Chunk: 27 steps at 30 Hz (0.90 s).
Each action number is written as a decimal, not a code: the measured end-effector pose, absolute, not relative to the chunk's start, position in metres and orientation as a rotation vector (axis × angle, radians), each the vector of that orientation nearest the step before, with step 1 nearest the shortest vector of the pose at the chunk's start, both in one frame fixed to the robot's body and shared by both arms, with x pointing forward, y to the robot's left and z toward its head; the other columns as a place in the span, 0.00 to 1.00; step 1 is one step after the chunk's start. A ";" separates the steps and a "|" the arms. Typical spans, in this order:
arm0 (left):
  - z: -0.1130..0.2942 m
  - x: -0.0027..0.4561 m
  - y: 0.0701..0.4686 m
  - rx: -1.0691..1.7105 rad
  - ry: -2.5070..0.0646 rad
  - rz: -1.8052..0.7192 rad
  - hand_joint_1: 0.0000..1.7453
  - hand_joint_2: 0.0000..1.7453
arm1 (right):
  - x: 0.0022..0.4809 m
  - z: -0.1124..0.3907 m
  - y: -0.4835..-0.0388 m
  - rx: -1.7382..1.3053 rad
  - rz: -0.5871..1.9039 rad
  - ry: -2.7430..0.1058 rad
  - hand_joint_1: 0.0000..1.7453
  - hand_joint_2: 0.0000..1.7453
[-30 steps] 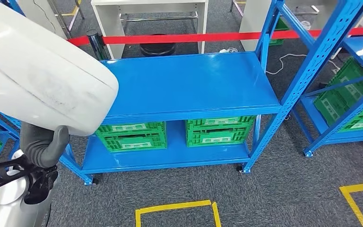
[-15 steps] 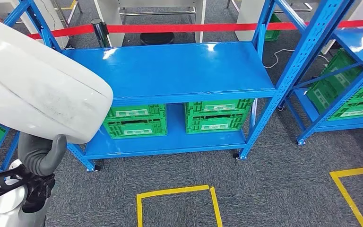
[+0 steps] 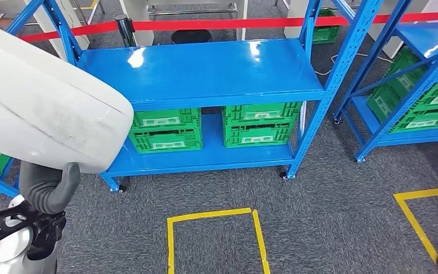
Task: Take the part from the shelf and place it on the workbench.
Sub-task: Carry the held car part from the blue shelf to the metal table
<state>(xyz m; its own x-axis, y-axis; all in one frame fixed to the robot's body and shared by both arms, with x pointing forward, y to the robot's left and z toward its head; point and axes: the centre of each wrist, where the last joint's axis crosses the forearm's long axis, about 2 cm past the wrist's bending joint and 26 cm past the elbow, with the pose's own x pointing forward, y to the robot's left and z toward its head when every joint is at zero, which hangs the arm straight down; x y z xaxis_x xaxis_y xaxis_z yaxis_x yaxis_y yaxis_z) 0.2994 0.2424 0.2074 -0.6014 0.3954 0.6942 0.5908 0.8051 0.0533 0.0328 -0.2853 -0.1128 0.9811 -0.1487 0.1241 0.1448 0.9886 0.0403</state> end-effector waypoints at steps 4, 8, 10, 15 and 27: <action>0.207 0.298 0.243 -0.718 -2.291 -0.365 1.00 1.00 | 0.031 -0.113 -0.285 0.040 -0.139 -0.126 0.00 0.00; 0.208 0.299 0.246 -0.706 -2.297 -0.355 1.00 1.00 | 0.030 -0.113 -0.284 0.041 -0.129 -0.128 0.00 0.00; 0.207 0.298 0.248 -0.700 -2.295 -0.343 1.00 1.00 | 0.031 -0.113 -0.284 0.040 -0.125 -0.129 0.00 0.00; 0.209 0.294 0.253 -0.671 -2.313 -0.327 1.00 1.00 | 0.033 -0.113 -0.284 0.043 -0.119 -0.131 0.00 0.00; 0.206 0.288 0.266 -0.635 -2.307 -0.324 1.00 1.00 | 0.036 -0.112 -0.282 0.047 -0.104 -0.119 0.00 0.00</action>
